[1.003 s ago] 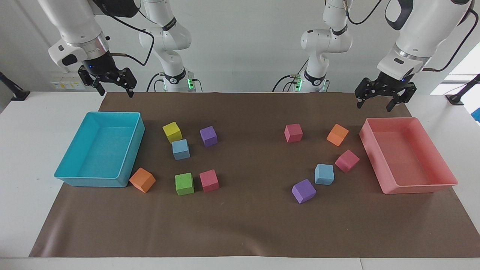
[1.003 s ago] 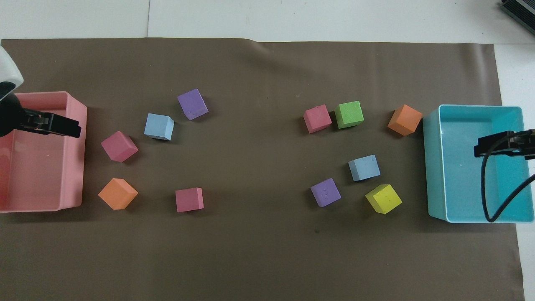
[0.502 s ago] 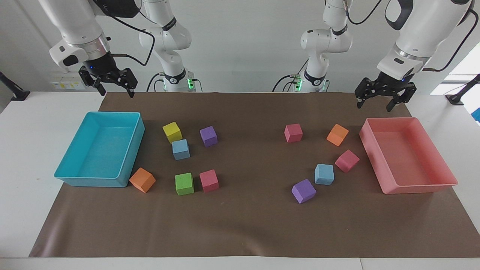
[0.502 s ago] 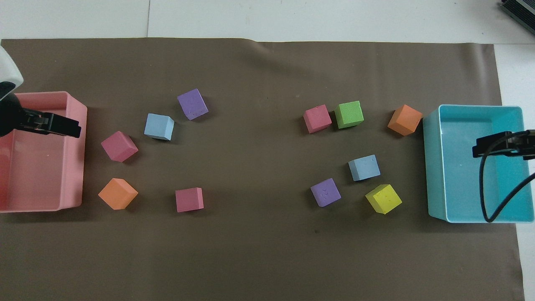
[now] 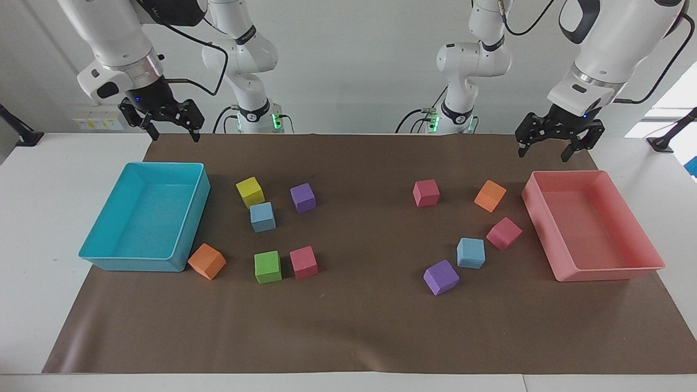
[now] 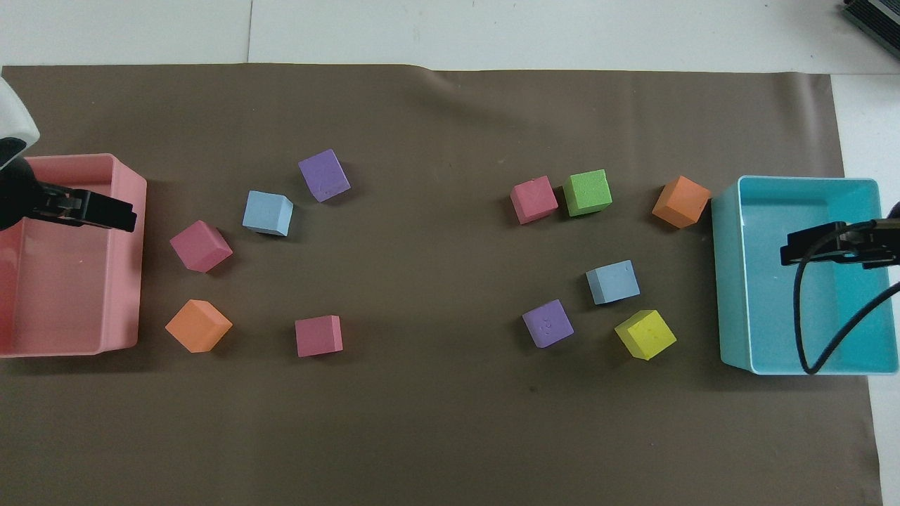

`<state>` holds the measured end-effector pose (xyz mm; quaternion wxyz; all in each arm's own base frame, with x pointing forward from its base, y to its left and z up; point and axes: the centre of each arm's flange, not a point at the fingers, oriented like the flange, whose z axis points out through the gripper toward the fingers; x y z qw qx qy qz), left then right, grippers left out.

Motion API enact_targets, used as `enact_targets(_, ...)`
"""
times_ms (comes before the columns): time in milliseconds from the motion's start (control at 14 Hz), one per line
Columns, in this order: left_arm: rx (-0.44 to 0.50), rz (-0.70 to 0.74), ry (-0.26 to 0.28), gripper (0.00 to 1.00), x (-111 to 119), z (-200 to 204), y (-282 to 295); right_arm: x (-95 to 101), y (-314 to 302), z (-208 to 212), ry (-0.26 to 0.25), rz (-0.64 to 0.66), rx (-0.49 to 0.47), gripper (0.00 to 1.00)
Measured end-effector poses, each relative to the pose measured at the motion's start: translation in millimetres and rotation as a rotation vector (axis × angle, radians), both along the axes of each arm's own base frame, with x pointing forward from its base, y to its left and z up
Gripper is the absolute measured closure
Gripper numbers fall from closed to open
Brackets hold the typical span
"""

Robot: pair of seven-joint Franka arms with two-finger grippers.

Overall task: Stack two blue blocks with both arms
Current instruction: 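Reach the right gripper toward the blue cube near the purple cube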

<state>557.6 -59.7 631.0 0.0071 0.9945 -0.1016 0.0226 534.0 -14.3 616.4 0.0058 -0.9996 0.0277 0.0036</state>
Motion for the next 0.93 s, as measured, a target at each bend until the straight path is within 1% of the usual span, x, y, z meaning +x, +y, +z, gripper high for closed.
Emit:
enact_targets(72,0.000,0.000,0.000,0.00,0,0,0,8.1,13,-13,-0.036,0.023,0.005,0.00)
enact_targets(143,0.000,0.000,0.000,0.00,0,0,0,14.8,31,-31,-0.049,0.053,0.005,0.00)
enact_targets(215,0.000,0.000,0.000,0.00,0,0,0,20.2,48,-51,-0.040,0.082,0.004,0.00)
enact_targets(358,0.000,0.000,0.000,0.00,0,0,0,29.2,67,-83,-0.004,0.111,0.001,0.00)
enact_targets(573,0.000,0.000,0.000,0.00,0,0,0,43.5,84,-122,-0.010,0.135,0.000,0.00)
enact_targets(788,0.000,0.000,0.000,0.00,0,0,0,46.5,96,-169,-0.024,0.137,0.011,0.00)
enact_targets(932,0.000,0.000,0.000,0.00,0,0,0,42.7,99,-190,0.007,0.096,0.075,0.00)
